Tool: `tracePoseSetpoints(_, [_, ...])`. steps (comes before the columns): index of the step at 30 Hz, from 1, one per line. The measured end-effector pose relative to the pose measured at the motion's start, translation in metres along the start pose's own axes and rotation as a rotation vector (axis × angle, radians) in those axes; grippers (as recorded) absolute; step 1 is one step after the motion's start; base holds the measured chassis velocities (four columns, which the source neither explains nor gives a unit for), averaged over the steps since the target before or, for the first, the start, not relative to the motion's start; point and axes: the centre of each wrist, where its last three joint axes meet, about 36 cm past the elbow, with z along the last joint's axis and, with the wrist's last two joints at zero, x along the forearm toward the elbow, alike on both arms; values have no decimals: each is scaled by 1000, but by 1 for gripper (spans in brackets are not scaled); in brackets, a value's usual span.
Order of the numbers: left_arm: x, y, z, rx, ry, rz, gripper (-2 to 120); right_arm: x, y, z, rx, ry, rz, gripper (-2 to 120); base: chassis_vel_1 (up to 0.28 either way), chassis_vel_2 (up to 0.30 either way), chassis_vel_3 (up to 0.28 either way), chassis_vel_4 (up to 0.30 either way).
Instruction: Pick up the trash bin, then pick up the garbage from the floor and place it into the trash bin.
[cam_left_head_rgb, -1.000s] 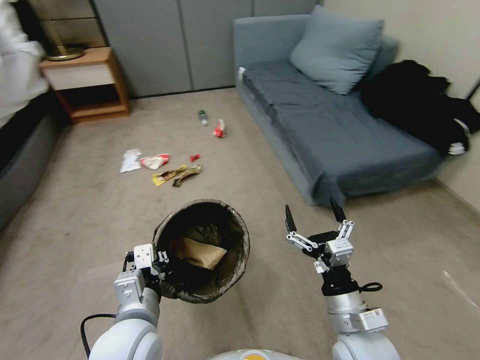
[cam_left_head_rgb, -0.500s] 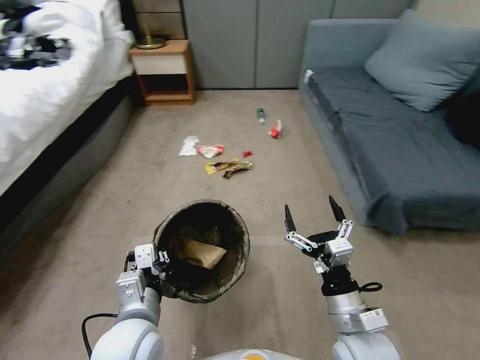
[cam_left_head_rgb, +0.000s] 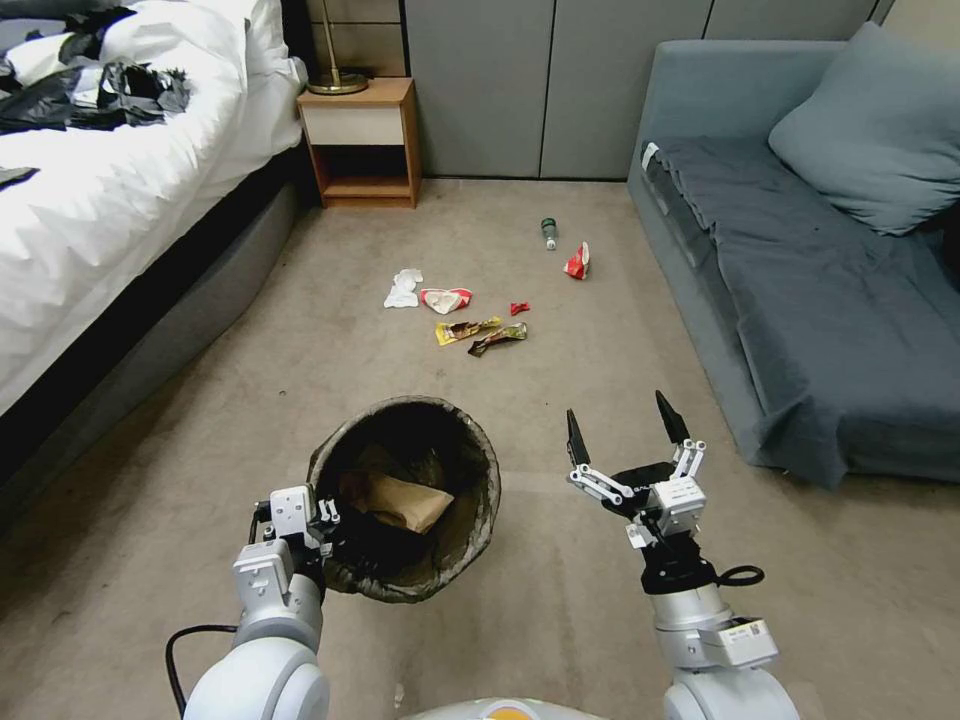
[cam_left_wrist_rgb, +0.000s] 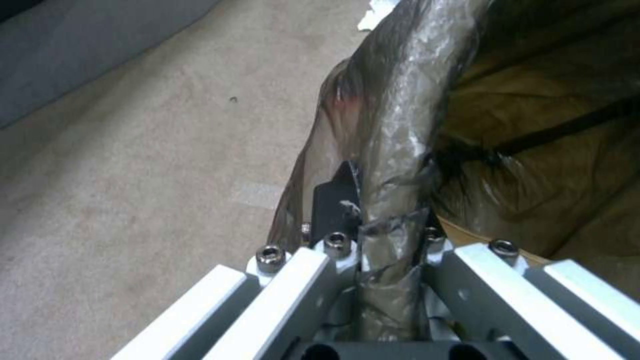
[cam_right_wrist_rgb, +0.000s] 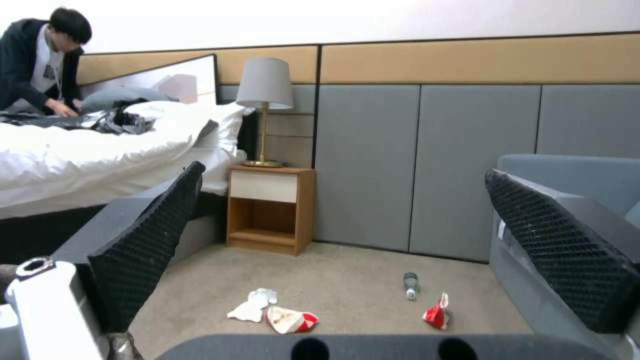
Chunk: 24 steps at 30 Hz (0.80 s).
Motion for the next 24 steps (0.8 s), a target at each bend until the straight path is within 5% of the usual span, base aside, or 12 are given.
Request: tracePoseSetpoints(24, [0,0,0,1,-4,3,0,0,-1,1,2,-5,-3,100,-37,41,43,-39])
